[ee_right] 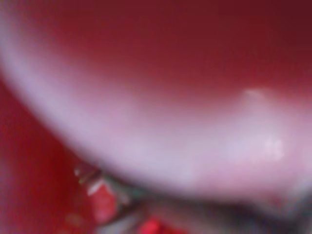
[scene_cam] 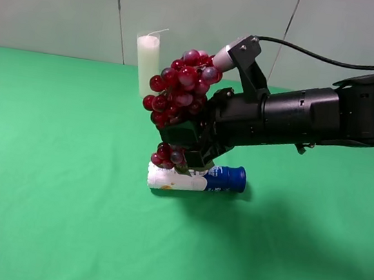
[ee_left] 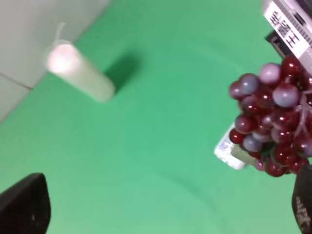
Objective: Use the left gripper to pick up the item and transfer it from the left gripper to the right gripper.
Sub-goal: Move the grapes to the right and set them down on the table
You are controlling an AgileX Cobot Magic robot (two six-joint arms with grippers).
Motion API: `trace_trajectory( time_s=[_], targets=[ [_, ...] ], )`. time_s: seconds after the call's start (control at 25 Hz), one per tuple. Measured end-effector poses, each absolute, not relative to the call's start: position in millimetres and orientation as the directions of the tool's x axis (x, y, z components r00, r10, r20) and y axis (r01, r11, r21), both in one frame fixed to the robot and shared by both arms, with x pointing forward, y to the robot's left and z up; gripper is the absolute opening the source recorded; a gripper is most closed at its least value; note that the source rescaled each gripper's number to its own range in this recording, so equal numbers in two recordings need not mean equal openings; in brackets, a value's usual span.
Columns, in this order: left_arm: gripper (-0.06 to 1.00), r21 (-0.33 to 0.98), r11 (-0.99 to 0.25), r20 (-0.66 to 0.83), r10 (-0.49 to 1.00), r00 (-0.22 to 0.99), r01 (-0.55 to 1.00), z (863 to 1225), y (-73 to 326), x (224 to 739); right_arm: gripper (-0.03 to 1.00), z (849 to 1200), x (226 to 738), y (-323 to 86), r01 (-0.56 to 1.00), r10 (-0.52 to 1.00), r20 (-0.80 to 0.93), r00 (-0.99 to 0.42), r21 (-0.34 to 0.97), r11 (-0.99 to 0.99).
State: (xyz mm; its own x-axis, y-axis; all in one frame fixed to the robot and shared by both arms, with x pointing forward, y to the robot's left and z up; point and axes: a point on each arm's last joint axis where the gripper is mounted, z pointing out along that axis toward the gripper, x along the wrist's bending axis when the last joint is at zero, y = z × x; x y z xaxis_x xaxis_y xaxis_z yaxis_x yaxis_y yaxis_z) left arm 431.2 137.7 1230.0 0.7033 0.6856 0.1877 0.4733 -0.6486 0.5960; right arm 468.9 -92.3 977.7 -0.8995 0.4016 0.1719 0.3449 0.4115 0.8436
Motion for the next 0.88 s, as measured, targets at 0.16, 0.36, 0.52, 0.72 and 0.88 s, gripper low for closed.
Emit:
trace_trajectory(
  time_s=[0.16, 0.36, 0.52, 0.72, 0.88],
  targets=[
    [1.0, 0.618, -0.614, 0.18, 0.718, 0.672, 0.491, 1234, 154, 417, 0.02, 978, 469, -92, 0.345, 0.402, 0.172, -0.9, 0.844, 0.412],
    [1.0, 0.608, -0.563, 0.138, 0.769, 0.624, 0.559, 1219, 174, 396, 0.02, 978, 469, -92, 0.345, 0.402, 0.172, -0.9, 0.844, 0.412],
    [1.0, 0.605, -0.51, 0.095, 0.809, 0.581, 0.611, 1203, 195, 373, 0.02, 978, 469, -92, 0.345, 0.402, 0.172, -0.9, 0.844, 0.412],
    [1.0, 0.622, -0.433, 0.04, 0.85, 0.526, 0.652, 1186, 224, 343, 0.02, 978, 469, -92, 0.345, 0.402, 0.172, -0.9, 0.844, 0.412],
    [1.0, 0.639, -0.376, 0.004, 0.874, 0.486, 0.672, 1171, 244, 322, 0.02, 978, 469, -92, 0.345, 0.402, 0.172, -0.9, 0.844, 0.412]
  ],
)
